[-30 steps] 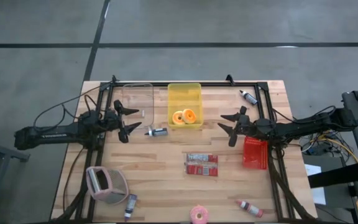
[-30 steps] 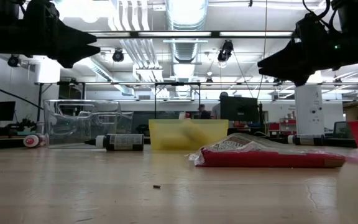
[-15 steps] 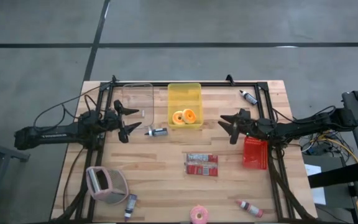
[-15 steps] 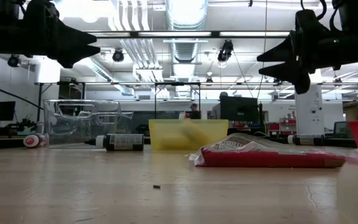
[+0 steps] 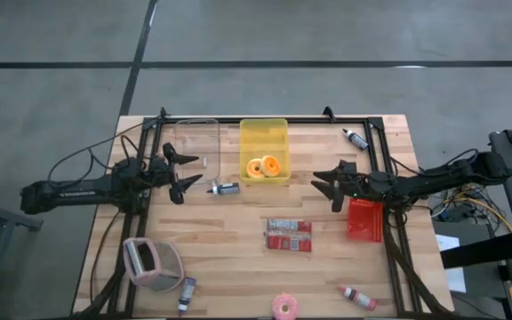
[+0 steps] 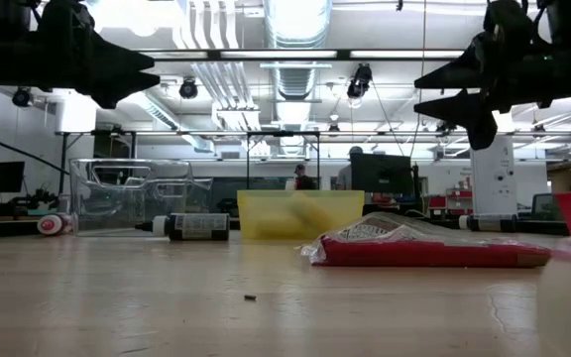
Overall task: Pick & Place Food Item
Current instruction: Put the pink donut into the yellow bin
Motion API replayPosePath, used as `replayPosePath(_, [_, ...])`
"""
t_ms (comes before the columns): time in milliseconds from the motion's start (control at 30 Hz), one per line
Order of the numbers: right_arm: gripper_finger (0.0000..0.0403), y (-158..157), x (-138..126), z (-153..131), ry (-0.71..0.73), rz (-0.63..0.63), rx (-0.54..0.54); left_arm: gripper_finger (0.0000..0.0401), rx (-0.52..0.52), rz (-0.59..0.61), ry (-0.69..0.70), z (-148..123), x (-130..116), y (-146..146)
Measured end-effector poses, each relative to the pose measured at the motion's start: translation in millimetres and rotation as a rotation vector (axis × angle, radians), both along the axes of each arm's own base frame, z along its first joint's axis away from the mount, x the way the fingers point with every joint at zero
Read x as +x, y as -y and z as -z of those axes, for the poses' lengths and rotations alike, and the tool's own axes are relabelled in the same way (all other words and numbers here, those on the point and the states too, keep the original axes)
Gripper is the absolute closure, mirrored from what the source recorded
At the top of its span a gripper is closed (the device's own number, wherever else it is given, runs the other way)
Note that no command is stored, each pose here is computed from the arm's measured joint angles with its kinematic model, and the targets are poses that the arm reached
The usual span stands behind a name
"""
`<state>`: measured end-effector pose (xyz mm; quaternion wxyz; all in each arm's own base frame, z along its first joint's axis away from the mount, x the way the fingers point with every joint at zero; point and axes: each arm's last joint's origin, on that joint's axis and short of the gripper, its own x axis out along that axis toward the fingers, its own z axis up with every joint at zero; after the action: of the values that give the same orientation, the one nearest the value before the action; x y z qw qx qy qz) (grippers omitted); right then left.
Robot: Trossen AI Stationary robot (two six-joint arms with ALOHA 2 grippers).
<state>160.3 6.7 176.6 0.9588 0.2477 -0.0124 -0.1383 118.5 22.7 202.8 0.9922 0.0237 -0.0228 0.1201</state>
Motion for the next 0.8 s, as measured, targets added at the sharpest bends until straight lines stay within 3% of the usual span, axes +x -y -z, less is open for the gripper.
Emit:
replayPosePath(200, [0.0206, -18, 3, -8, 0.015, -0.102, -0.008, 0.0110, 0.000, 0.000, 0.000, 0, 0, 0])
replayPosePath(400, [0.0206, -43, 18, -39, 0.016, -0.217, -0.171, 0.0112, 0.000, 0.000, 0.000, 0, 0, 0])
replayPosePath(600, [0.0206, -82, 46, -54, -0.151, -0.316, -0.212, 0.0112, 0.000, 0.000, 0.000, 0, 0, 0])
replayPosePath(800, [0.0206, -116, 69, -71, -0.376, -0.354, -0.112, 0.0110, 0.000, 0.000, 0.000, 0, 0, 0])
